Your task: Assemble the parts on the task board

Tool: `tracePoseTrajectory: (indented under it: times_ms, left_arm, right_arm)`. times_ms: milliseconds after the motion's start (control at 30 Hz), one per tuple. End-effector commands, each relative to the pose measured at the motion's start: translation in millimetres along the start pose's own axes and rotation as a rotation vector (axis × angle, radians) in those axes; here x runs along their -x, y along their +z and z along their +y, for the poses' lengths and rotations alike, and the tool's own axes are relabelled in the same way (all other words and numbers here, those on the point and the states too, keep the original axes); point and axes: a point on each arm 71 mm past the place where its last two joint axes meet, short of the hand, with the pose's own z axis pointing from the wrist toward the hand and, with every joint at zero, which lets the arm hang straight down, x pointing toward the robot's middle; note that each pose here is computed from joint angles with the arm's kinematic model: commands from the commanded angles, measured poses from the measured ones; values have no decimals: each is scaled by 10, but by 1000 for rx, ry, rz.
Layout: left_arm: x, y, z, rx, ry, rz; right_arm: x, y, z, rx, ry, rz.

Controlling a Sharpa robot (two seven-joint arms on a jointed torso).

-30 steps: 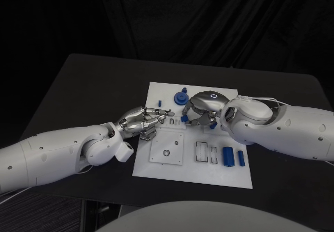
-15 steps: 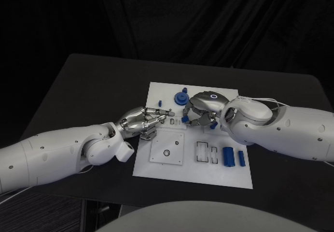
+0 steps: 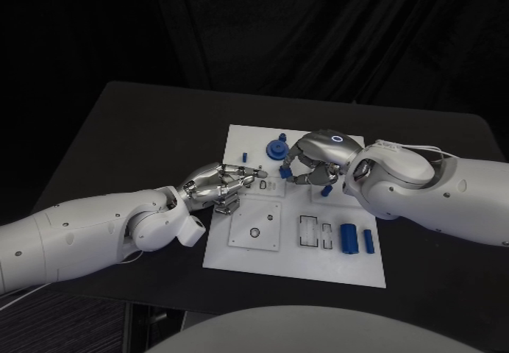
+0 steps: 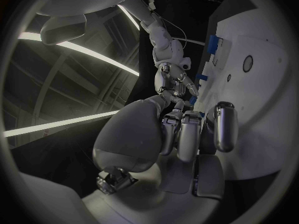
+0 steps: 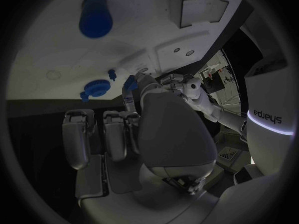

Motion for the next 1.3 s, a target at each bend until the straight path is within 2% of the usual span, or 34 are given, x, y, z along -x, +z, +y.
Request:
tracePoseTrajectory:
  times_ms: [33,300,533,867,1300]
  left_arm:
    - [-31,12,9,4,-12,14]
    - [-58,39,13,6,-16,26]
    - [-80,49,3,-7,-20,33]
    - [-97,55,-9,-22,-23,39]
    - [-89,56,1,-11,-22,38]
  right_arm:
    - [73,-4,29,-9,-10,-11]
    - [113,54,131,10,-17,9]
    - [83,97,210,31,-10,8]
    - [1,144,262,40,-6,36]
    - [-7,145,295,62,2,18]
